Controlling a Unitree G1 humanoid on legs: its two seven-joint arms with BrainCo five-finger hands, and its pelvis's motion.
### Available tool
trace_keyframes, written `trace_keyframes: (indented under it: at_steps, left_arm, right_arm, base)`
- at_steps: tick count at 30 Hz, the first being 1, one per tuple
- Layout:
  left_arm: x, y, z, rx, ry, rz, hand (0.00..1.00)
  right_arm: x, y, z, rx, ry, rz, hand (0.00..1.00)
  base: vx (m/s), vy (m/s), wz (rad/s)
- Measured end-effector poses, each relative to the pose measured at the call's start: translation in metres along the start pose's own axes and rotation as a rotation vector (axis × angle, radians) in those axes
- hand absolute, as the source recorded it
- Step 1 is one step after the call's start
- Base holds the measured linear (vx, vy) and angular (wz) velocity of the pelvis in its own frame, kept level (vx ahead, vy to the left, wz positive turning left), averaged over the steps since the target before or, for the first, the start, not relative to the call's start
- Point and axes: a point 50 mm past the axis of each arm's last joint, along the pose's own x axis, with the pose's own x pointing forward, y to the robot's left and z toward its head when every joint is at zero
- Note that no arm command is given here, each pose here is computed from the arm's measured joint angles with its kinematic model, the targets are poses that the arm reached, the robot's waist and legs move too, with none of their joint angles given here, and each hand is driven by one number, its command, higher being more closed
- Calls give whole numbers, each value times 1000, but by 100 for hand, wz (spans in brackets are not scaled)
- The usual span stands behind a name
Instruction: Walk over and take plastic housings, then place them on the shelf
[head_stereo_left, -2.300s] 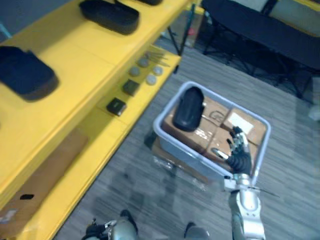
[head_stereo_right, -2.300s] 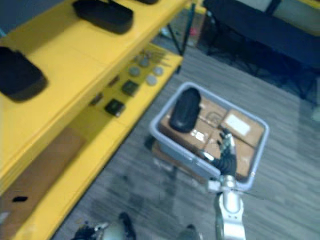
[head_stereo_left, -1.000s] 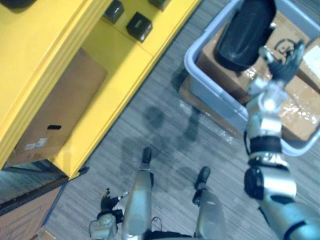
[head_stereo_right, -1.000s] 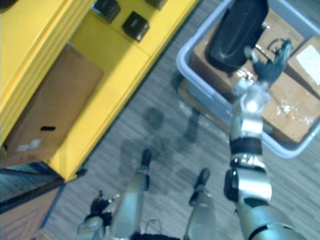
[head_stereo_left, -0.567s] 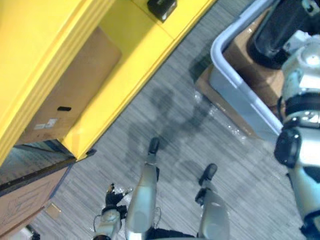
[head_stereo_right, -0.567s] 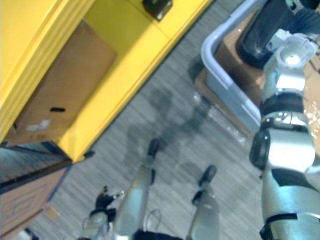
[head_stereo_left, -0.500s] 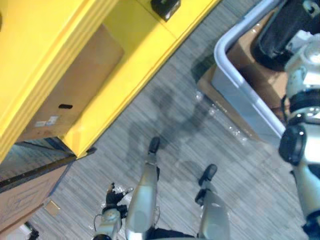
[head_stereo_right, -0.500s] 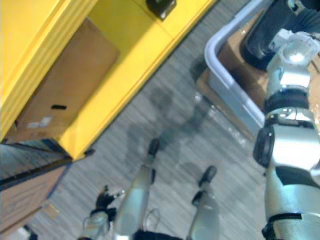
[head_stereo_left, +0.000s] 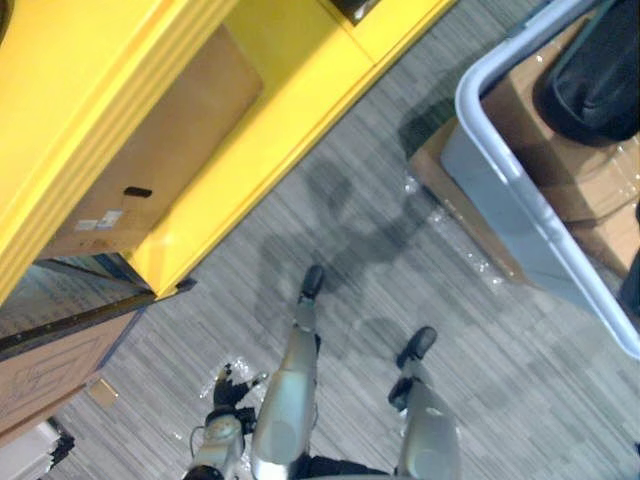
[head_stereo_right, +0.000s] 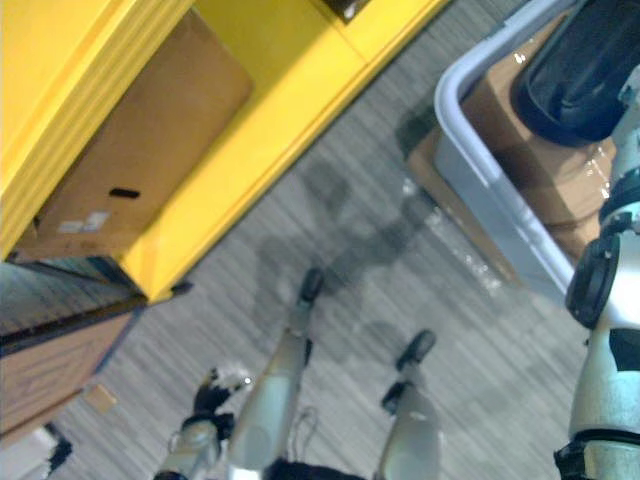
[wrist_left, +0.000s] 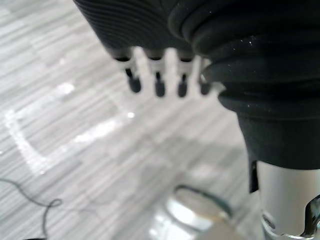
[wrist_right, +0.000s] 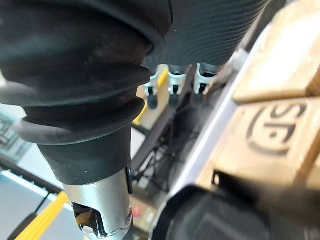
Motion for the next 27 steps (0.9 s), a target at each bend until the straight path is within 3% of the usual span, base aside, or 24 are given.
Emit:
trace_keyframes:
  at_steps: [9,27]
  left_arm:
    - [5,-25,51,-87,-185,-62,0]
    - [4,-33,59,-86,-214,-119,0]
  right_arm:
    - [0,-6,-21,-78,43,-12,0]
    - [-3,-4,-50,-208,125,150,0]
  base:
    - [-11,54,-1]
    - [-18,53,2]
